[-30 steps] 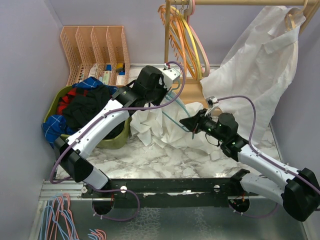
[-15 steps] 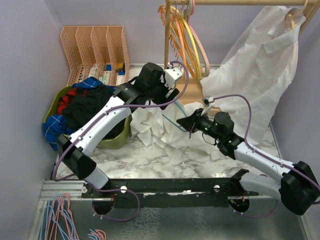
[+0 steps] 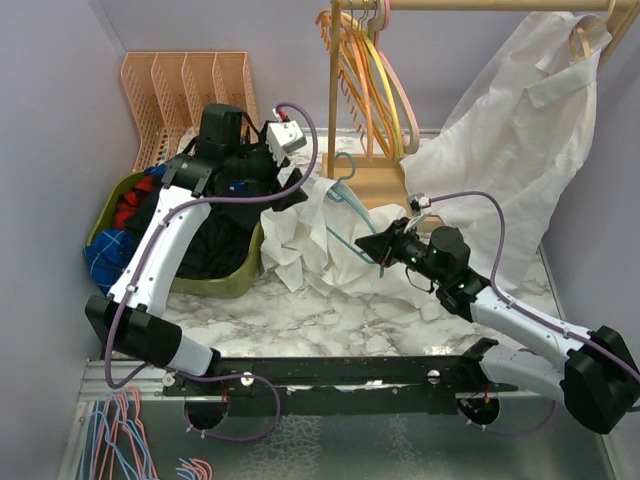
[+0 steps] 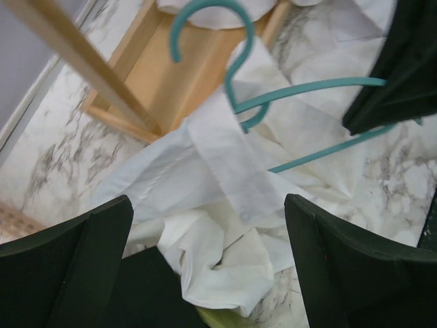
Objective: Place the shirt on the hanger
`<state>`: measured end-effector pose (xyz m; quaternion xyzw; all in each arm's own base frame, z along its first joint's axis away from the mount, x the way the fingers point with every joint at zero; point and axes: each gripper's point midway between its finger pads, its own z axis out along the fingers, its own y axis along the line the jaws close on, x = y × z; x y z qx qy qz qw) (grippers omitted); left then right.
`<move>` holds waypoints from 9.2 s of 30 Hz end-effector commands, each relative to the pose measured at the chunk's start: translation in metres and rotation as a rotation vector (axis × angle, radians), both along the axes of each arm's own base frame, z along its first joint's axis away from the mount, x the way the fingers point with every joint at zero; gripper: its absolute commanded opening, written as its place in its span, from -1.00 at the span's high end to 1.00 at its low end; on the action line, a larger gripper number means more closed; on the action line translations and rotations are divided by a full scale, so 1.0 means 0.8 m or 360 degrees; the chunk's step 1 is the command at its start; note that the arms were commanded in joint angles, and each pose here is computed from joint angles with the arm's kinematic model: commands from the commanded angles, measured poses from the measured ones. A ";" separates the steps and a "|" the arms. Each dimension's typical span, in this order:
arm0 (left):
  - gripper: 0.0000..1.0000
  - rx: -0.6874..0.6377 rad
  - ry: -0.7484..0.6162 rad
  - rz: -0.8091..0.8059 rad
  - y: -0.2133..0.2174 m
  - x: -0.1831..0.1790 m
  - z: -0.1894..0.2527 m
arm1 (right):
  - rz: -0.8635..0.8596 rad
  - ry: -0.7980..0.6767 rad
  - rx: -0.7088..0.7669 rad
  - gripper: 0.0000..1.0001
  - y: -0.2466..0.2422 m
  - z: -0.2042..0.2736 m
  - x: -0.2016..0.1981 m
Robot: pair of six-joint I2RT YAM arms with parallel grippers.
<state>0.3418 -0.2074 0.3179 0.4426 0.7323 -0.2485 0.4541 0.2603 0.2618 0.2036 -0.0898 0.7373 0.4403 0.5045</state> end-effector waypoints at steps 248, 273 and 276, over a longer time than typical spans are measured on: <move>1.00 0.0359 -0.0188 -0.0925 -0.022 -0.181 -0.057 | 0.0154 -0.0694 -0.0392 -0.99 -0.032 0.185 -0.098; 1.00 0.0276 -0.0263 -0.1002 -0.029 -0.195 -0.014 | 0.0647 -0.0489 -0.0405 0.27 0.054 0.099 -0.109; 1.00 0.0263 -0.0270 -0.1008 -0.032 -0.193 -0.010 | 0.0690 -0.0477 -0.0400 0.92 0.058 0.094 -0.113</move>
